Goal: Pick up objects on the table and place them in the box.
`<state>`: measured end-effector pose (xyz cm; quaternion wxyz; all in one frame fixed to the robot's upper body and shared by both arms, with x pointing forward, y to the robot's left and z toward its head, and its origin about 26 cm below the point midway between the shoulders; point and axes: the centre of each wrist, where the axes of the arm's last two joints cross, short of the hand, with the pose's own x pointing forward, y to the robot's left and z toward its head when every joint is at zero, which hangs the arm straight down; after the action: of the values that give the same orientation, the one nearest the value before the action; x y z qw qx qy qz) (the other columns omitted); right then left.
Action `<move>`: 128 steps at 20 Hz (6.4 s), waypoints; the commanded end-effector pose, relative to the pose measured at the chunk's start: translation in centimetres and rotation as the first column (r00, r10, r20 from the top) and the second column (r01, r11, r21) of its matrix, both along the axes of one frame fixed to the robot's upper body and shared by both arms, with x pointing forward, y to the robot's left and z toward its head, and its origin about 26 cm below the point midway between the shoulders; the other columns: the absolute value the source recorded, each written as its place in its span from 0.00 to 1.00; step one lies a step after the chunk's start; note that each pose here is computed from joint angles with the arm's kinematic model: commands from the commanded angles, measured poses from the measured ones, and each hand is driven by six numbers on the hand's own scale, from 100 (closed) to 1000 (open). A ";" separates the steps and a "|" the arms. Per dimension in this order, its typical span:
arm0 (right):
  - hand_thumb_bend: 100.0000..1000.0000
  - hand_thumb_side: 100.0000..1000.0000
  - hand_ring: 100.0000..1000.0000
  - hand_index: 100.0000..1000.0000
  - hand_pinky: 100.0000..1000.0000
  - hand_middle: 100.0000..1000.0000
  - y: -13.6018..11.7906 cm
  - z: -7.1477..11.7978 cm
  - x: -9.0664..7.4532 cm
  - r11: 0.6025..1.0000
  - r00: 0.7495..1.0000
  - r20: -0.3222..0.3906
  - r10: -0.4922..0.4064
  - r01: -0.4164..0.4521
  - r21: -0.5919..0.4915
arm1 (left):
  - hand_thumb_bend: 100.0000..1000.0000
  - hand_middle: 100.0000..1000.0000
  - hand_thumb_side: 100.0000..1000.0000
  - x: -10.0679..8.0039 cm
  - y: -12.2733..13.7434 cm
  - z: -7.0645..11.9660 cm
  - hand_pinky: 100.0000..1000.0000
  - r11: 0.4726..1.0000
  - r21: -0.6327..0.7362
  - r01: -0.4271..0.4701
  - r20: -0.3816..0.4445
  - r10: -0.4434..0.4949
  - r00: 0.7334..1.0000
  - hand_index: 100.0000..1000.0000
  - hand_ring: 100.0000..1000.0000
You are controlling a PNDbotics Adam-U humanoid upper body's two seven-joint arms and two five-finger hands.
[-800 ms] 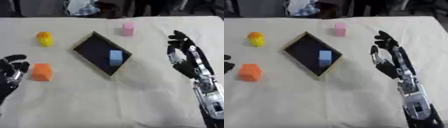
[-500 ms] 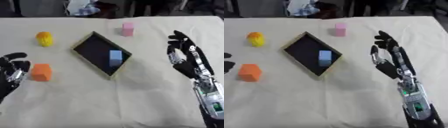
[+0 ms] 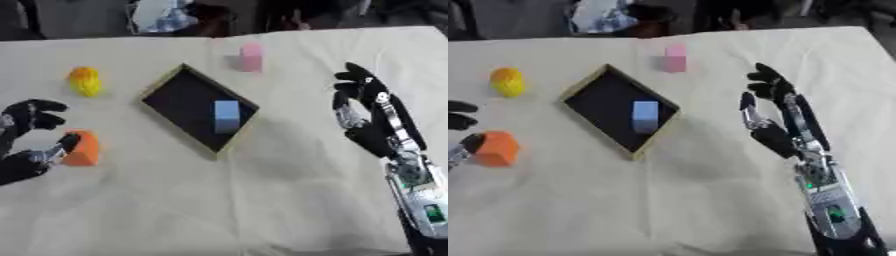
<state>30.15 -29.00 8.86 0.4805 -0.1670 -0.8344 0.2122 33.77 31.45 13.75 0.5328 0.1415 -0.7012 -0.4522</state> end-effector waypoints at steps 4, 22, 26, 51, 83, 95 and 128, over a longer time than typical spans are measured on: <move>0.00 0.50 0.79 0.95 0.81 0.79 -0.5 0.6 0.0 1.000 1.000 0.012 -0.001 0.001 -0.016 | 0.42 0.75 0.28 1.8 2.8 2.5 0.78 0.946 0.321 0.052 -0.030 -0.044 0.999 0.81 0.74; 0.00 0.50 0.79 0.95 0.81 0.79 -0.1 0.5 0.2 1.000 1.000 0.004 0.031 -0.031 -0.005 | 0.46 0.77 0.20 4.7 5.2 6.1 0.80 0.761 0.626 0.171 -0.124 -0.120 0.985 0.84 0.76; 0.00 0.50 0.79 0.95 0.81 0.79 -0.1 0.5 0.2 0.999 0.999 0.003 0.033 -0.033 -0.006 | 0.47 0.78 0.19 5.4 4.8 5.5 0.81 0.729 0.654 0.204 -0.156 -0.134 0.979 0.85 0.77; 0.00 0.49 0.79 0.95 0.81 0.79 0.1 0.3 0.2 0.999 0.999 -0.001 0.040 -0.040 0.005 | 0.38 0.70 0.15 8.3 1.8 1.8 0.77 0.719 0.661 0.213 -0.143 -0.159 0.977 0.78 0.69; 0.00 0.51 0.77 0.94 0.80 0.77 0.8 0.7 0.5 0.998 0.999 0.022 0.037 -0.038 0.051 | 0.27 0.47 0.04 11.7 -9.7 8.3 0.67 0.741 0.635 0.218 0.134 -0.384 0.914 0.61 0.48; 0.00 0.50 0.78 0.93 0.80 0.77 1.1 0.9 0.8 0.992 0.999 0.039 -0.022 0.017 0.122 | 0.31 0.59 0.10 13.1 -12.6 4.0 0.72 0.707 0.648 0.285 0.052 -0.414 0.909 0.72 0.59; 0.00 0.51 0.77 0.93 0.79 0.77 0.4 0.3 0.5 0.991 0.999 0.010 -0.051 0.049 0.127 | 0.46 0.71 0.32 12.2 8.9 8.9 0.74 0.757 0.516 -0.400 0.143 0.385 0.912 0.82 0.66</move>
<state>30.62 -28.35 8.52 0.4988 -0.1559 -0.8406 0.1423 46.00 39.35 21.26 0.5395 0.4108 -0.5058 -0.5333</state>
